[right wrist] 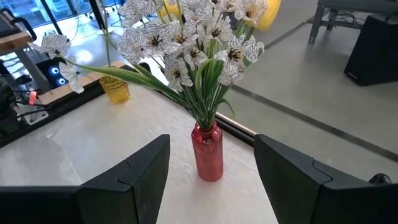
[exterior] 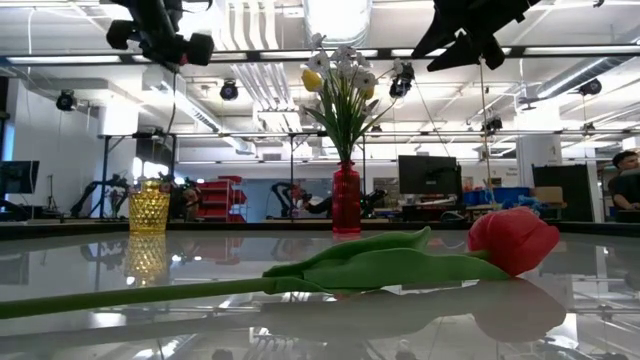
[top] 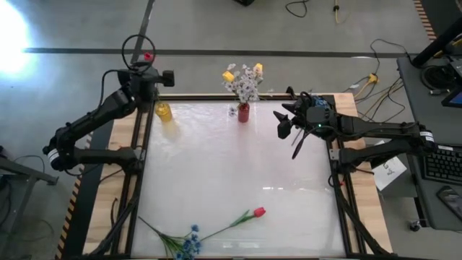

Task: Sort flowers into vase by color
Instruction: Put the top pink flower into the yellow vase, then put the bottom blue flowers into the yellow vase

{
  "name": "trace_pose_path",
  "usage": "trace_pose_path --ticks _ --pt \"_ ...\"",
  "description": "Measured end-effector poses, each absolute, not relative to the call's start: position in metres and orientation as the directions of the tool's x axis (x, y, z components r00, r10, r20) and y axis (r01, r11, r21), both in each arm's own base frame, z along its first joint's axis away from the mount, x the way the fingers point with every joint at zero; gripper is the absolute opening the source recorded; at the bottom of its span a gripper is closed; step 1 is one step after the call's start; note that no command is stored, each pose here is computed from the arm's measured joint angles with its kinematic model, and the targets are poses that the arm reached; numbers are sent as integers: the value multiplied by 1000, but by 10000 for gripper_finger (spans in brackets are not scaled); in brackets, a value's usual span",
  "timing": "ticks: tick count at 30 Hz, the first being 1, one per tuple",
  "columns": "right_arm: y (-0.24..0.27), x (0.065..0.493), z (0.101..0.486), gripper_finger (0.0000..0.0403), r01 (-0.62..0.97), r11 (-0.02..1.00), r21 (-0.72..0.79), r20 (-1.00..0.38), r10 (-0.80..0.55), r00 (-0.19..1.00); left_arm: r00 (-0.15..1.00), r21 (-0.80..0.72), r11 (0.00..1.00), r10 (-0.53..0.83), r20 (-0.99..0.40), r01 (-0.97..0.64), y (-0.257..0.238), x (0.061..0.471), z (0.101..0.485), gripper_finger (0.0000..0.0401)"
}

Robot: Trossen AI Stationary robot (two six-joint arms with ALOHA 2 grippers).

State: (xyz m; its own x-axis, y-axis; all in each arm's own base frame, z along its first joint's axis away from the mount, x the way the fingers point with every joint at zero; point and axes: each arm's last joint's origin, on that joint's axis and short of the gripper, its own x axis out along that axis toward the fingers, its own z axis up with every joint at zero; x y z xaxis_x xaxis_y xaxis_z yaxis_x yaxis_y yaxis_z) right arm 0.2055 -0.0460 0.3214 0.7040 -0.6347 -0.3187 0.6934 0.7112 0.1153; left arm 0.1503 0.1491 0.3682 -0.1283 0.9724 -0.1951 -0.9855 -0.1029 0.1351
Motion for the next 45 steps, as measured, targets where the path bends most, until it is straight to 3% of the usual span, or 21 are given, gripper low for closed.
trace_pose_path --ticks 3,9,20,27,32,36,39,45 --pt "-46 206 321 226 693 712 115 -319 -634 704 -136 153 -99 959 -249 -983 147 148 360 0" --pt "-46 206 321 226 693 712 115 -319 -634 704 -41 148 35 876 -481 -988 138 143 337 8" --pt "-46 206 321 226 693 711 115 -319 -634 704 175 2 272 626 -760 -962 113 127 334 122" --pt "-46 206 321 226 693 711 118 -320 -634 704 528 -206 653 345 -776 -729 77 125 346 164" --pt "-46 206 321 226 688 715 121 -321 -628 709 660 -288 860 74 -747 -422 37 131 350 166" --pt "-46 206 321 226 682 720 132 -323 -619 716 635 -280 947 -122 -763 -154 -3 138 344 166" --pt "-45 206 321 226 671 727 145 -326 -605 727 544 -271 961 -253 -800 49 -38 142 332 166" --pt "-39 207 321 226 656 736 170 -326 -586 742 300 -254 933 -325 -897 254 -114 145 296 166"
